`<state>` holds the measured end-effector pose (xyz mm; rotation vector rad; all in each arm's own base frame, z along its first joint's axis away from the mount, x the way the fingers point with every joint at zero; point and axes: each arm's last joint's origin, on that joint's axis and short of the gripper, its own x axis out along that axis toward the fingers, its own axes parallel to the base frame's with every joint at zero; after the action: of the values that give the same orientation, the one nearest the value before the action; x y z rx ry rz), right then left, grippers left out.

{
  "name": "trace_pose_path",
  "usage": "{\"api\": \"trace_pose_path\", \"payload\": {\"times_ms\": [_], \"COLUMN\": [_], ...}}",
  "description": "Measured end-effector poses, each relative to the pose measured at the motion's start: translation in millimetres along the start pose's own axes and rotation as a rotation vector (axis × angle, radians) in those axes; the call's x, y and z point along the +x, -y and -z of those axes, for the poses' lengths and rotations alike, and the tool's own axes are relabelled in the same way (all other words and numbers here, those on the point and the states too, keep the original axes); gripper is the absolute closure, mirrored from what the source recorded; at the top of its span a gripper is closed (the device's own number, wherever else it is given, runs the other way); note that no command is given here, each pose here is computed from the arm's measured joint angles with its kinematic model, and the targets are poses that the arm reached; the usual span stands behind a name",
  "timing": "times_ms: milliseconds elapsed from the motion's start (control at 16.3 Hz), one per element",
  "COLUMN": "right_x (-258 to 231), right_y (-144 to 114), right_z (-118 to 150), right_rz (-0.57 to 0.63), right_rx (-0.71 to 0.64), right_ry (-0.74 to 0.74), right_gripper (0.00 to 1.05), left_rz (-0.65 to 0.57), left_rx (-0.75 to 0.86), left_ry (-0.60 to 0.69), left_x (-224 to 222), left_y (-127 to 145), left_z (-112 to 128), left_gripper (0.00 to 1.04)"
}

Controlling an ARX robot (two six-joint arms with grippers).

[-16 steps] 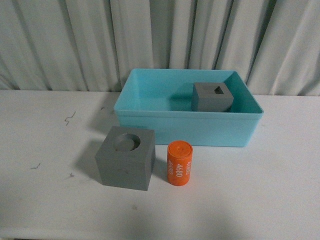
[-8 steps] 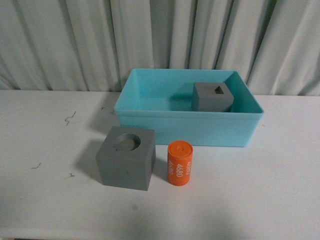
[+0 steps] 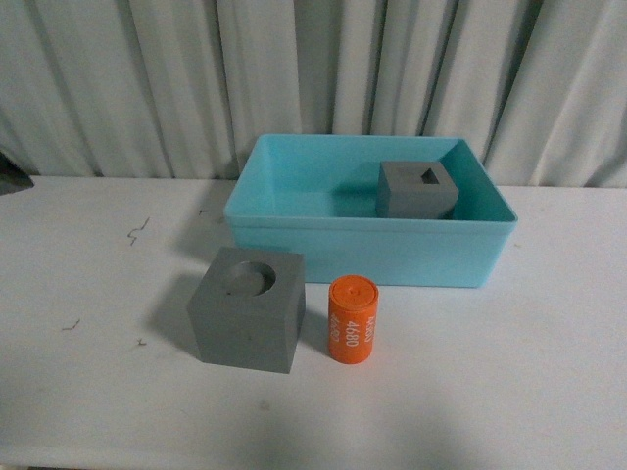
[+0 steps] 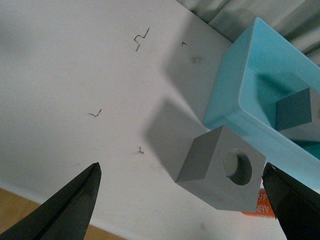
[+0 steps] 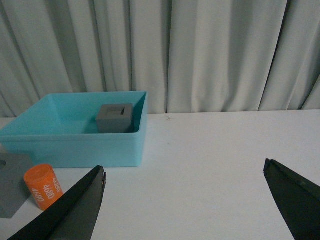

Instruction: Place gray and orange parts in blue box

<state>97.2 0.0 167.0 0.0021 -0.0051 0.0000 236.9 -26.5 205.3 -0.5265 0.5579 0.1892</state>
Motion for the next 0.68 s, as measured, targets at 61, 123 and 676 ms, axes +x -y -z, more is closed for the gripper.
{"api": "trace_pose_path", "payload": {"times_ms": [61, 123, 676], "right_x": [0, 0, 0], "right_y": [0, 0, 0], "right_z": [0, 0, 0], "right_rz": [0.0, 0.0, 0.0], "right_rx": [0.0, 0.0, 0.0], "right_ry": [0.0, 0.0, 0.0], "right_gripper": [0.06, 0.06, 0.06], "left_rz": [0.014, 0.027, 0.248], "left_rx": [0.008, 0.018, 0.211], "left_ry": [-0.012, -0.028, -0.165], "left_x": [9, 19, 80], "left_y": [5, 10, 28], "left_z": [-1, -1, 33], "left_gripper": [0.07, 0.07, 0.07]}}
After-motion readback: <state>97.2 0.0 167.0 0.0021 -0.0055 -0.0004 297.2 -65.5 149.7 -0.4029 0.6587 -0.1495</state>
